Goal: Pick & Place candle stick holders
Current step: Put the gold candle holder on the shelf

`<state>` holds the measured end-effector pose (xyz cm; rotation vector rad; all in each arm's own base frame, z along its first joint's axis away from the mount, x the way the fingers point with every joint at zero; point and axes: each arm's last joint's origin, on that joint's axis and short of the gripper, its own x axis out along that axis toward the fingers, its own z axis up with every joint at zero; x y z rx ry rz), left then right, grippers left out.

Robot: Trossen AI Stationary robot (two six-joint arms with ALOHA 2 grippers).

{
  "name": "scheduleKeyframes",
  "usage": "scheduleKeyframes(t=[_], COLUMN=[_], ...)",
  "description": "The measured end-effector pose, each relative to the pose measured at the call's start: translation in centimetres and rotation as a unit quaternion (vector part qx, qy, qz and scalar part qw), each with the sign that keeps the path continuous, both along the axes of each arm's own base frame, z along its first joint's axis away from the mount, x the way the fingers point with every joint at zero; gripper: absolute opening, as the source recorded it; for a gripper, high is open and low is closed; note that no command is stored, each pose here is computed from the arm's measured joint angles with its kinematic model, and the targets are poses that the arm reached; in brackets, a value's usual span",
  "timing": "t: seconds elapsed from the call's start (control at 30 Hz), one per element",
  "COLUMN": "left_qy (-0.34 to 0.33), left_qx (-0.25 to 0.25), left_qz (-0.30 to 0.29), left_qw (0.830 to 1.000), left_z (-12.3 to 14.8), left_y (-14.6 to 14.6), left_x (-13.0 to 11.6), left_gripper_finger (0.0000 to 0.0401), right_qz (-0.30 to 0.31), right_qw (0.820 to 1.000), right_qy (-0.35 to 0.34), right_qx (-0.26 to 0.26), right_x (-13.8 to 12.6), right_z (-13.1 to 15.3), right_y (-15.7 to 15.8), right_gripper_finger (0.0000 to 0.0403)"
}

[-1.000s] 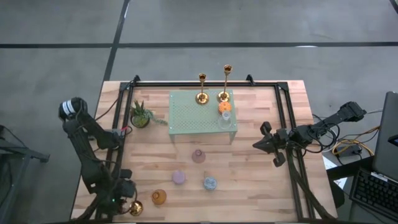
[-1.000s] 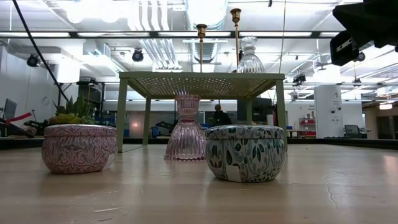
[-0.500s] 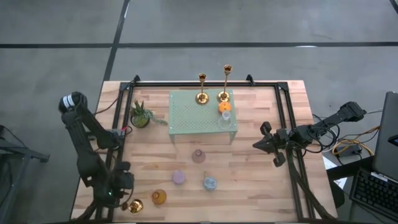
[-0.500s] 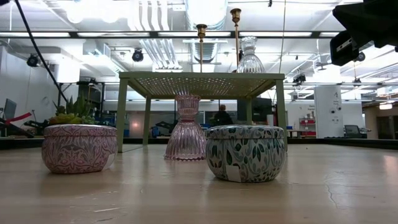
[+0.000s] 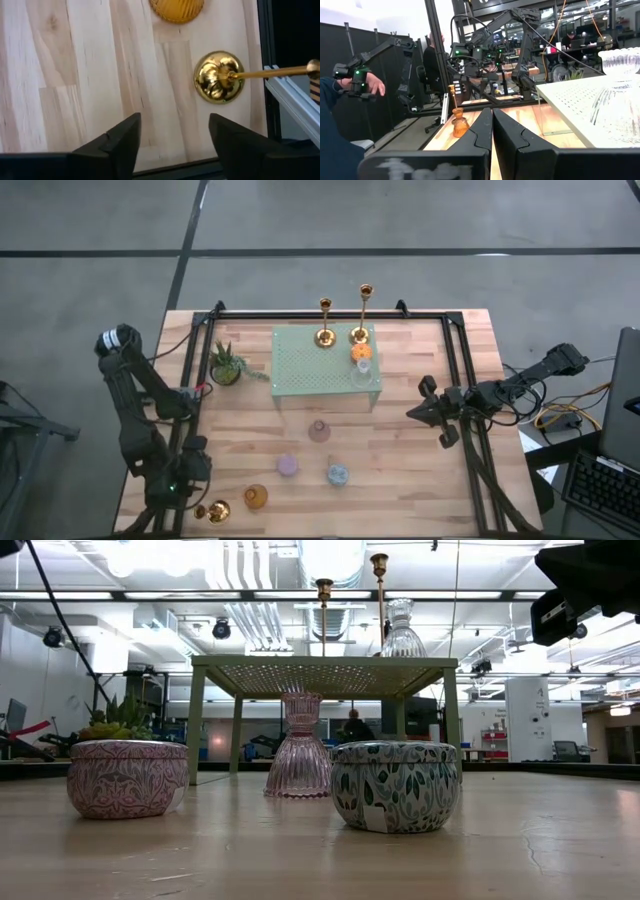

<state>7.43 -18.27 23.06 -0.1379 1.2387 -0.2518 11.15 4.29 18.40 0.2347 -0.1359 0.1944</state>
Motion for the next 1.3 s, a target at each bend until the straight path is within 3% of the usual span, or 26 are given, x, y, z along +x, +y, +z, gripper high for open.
scheduleKeyframes(t=[0.17,0.33,0.47,0.7,1.3], left_qy=[-0.012,-0.028,-0.040,-0.123,-0.177], left_qx=[-0.039,-0.095,-0.104,-0.100,-0.158], left_qz=[0.001,-0.025,-0.024,0.003,0.049], left_qw=[0.999,0.995,0.993,0.987,0.970], left_z=[0.2,0.7,0.8,1.2,0.3], left_y=[-1.0,-2.3,-2.7,-2.9,-3.5], left_x=[-0.2,-1.0,-1.8,-1.9,-1.5], left_gripper_finger=[0.0289,0.0314,0.0315,0.0314,0.0310], right_qz=[0.000,0.000,0.000,0.000,0.000], right_qw=[1.000,1.000,1.000,1.000,1.000], right_qy=[0.000,0.000,0.000,0.000,0.000], right_qx=[0.000,0.000,0.000,-0.001,0.000], right_x=[0.0,0.0,0.0,0.0,0.0], right_z=[0.0,0.0,0.0,0.0,0.0], right_y=[0.0,0.0,0.0,0.0,0.0], right_gripper_finger=[0.0008,0.0008,0.0008,0.0008,0.0008])
